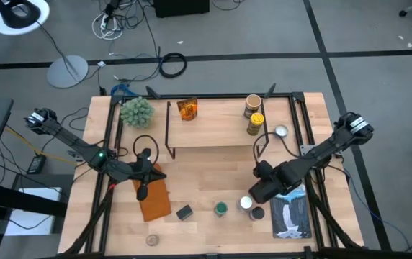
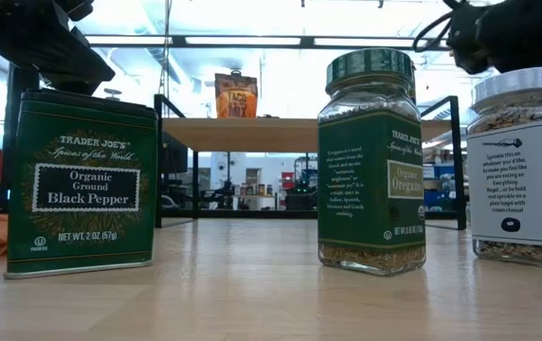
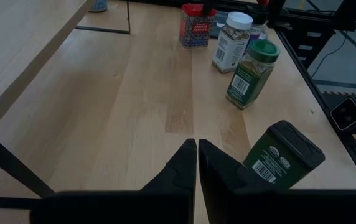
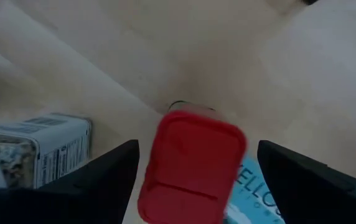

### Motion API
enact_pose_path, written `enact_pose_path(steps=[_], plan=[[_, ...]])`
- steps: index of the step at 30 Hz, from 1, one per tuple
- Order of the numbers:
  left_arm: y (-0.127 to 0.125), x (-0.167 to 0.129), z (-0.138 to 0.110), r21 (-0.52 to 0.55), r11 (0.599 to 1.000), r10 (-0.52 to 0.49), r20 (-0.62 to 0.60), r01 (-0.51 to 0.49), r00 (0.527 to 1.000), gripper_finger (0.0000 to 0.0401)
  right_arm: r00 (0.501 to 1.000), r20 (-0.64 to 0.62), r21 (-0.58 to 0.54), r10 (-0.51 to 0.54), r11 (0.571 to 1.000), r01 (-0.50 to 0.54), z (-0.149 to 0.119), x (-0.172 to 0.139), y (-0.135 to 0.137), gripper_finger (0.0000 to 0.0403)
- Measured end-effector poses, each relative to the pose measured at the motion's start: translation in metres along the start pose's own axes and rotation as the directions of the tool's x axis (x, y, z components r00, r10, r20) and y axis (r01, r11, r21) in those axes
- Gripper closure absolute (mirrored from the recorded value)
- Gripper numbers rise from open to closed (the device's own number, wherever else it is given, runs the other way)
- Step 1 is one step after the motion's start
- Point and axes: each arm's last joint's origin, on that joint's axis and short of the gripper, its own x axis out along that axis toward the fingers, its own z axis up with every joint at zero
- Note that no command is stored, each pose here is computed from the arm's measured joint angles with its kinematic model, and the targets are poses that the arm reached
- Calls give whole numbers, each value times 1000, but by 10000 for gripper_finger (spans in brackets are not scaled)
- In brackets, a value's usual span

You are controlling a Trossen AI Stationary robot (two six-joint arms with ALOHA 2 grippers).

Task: Shelf spices
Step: Put the red seasoning can on the shelf

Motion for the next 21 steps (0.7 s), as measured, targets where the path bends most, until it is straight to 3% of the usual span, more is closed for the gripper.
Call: enact_pose_path(steps=[8, 14, 21], plan=[[0, 0, 0, 0, 1000, 0, 0, 0, 1000, 380, 991, -125, -25, -56, 998, 54, -6, 18, 7, 96], [0, 0, 0, 0, 1000, 0, 0, 0, 1000, 380, 988, -155, -38, -16, 999, 10, -7, 19, 12, 191], [0, 0, 0, -1, 1000, 0, 1, 0, 1000, 380, 983, -181, -110, -16, 994, -4, -2, 21, 11, 189]])
